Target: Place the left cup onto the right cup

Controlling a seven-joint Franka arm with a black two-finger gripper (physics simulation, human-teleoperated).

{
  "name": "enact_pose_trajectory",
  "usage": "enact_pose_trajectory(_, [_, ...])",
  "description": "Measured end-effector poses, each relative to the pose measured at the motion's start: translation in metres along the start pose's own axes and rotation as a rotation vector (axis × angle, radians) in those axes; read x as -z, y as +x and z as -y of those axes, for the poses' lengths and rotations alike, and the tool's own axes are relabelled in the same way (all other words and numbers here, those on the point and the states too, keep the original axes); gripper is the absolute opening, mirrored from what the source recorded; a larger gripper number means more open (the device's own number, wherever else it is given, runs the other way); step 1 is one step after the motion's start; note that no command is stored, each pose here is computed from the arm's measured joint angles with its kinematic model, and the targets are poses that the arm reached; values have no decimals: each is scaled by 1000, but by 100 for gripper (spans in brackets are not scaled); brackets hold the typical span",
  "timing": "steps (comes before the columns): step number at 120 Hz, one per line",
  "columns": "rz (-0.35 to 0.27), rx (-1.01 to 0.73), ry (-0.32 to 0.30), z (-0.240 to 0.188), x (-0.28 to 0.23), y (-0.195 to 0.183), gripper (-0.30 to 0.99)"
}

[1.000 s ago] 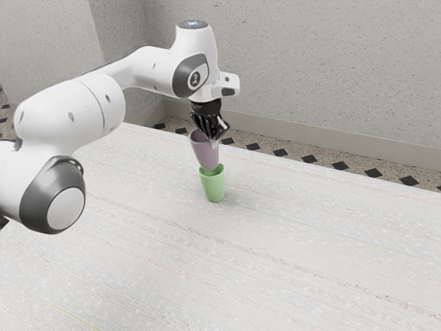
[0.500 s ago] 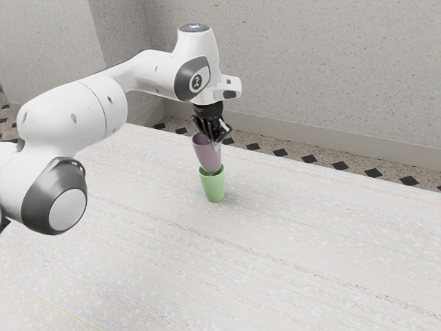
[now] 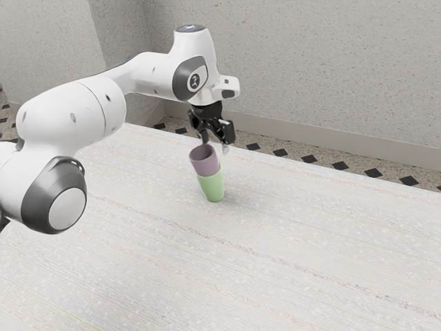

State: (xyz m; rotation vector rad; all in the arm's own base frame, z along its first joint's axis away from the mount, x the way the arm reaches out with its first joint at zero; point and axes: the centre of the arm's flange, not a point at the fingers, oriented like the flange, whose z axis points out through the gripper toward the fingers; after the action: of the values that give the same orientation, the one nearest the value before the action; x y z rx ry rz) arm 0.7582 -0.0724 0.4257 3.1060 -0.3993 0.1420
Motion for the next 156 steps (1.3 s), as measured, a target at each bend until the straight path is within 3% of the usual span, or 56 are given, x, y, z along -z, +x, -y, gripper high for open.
enact_pose_trajectory(99, [37, -4, -27, -3, 48, -17, 69])
enact_pose_trajectory(156, [95, 9, -55, 1, 79, -58, 69])
